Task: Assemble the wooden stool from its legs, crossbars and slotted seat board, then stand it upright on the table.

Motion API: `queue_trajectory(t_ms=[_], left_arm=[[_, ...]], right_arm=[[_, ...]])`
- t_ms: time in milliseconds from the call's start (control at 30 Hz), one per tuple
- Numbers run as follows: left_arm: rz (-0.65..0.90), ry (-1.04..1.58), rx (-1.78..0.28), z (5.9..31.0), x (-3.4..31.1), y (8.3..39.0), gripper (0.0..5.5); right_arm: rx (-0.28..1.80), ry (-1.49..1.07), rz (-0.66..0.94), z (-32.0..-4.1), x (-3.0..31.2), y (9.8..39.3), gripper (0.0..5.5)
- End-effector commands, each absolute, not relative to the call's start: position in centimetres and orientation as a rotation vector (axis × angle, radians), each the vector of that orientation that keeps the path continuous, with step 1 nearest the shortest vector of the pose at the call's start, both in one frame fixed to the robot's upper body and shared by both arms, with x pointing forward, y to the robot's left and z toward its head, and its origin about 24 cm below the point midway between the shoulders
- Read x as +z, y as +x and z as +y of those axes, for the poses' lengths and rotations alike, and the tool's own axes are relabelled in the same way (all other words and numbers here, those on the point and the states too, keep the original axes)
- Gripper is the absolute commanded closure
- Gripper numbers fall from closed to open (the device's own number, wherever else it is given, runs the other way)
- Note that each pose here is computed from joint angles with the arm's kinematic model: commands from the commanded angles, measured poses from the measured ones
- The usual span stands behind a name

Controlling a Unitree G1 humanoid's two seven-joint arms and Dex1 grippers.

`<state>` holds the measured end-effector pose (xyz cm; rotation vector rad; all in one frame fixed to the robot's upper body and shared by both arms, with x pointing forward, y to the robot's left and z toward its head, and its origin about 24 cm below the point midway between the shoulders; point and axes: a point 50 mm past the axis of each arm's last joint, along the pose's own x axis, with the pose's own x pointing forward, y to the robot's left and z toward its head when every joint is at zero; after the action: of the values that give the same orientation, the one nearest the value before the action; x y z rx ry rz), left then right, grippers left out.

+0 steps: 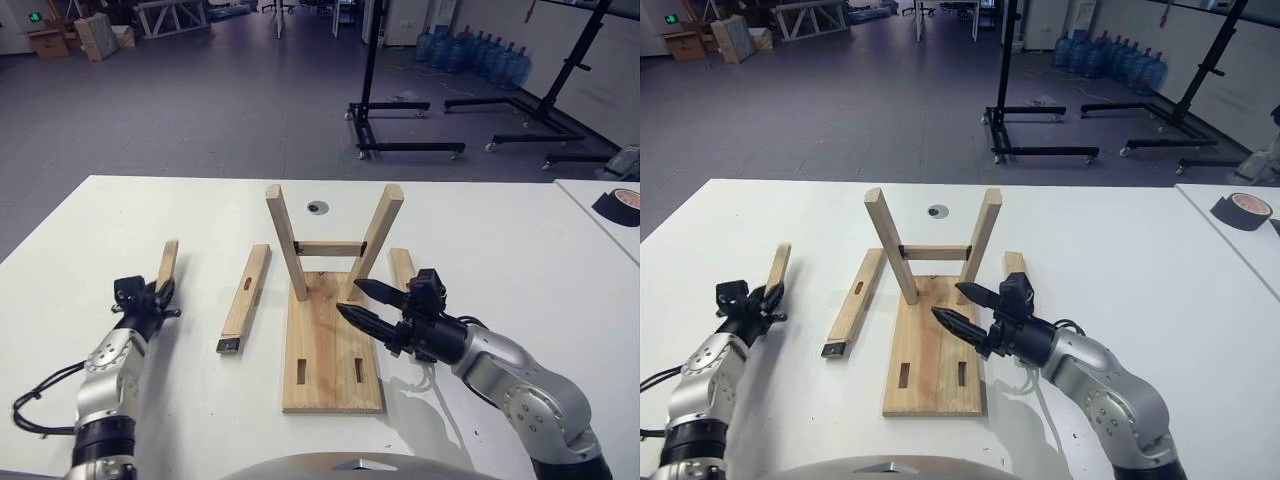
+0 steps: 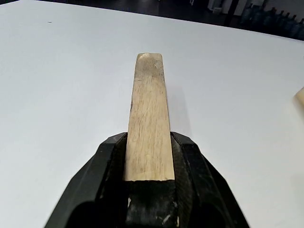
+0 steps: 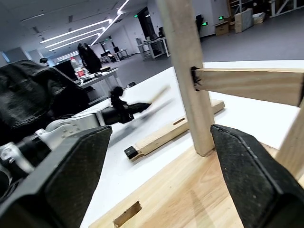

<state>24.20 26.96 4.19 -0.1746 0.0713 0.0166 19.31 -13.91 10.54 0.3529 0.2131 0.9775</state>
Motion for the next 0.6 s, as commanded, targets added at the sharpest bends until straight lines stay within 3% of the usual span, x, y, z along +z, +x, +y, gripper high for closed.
queue_trajectory(t_ms=[33,133,267,400,600], left_arm=[[-0.382,-0.187,-0.197,23.8,13.7,24.2,4.22],[-0.545,-0.157,-0.438,20.0,18.6,23.4,4.22],[-0.36,0.09,-0.823,15.5,16.3,21.8,4.22],[-0.237,0.301,-0.924,15.1,13.3,21.8,4.22],[-0.295,0.366,-0.946,14.8,13.3,22.2,4.22]], right_arm=[[0.971,0.489,0.176,-14.2,12.2,20.4,1.68],[1.011,0.613,0.143,-14.2,13.5,20.7,1.68],[1.047,0.754,0.125,-13.8,14.5,21.1,1.68],[1.062,0.905,0.125,-13.0,15.3,21.5,1.68],[0.97,1.021,0.162,-11.2,14.4,22.7,1.68]])
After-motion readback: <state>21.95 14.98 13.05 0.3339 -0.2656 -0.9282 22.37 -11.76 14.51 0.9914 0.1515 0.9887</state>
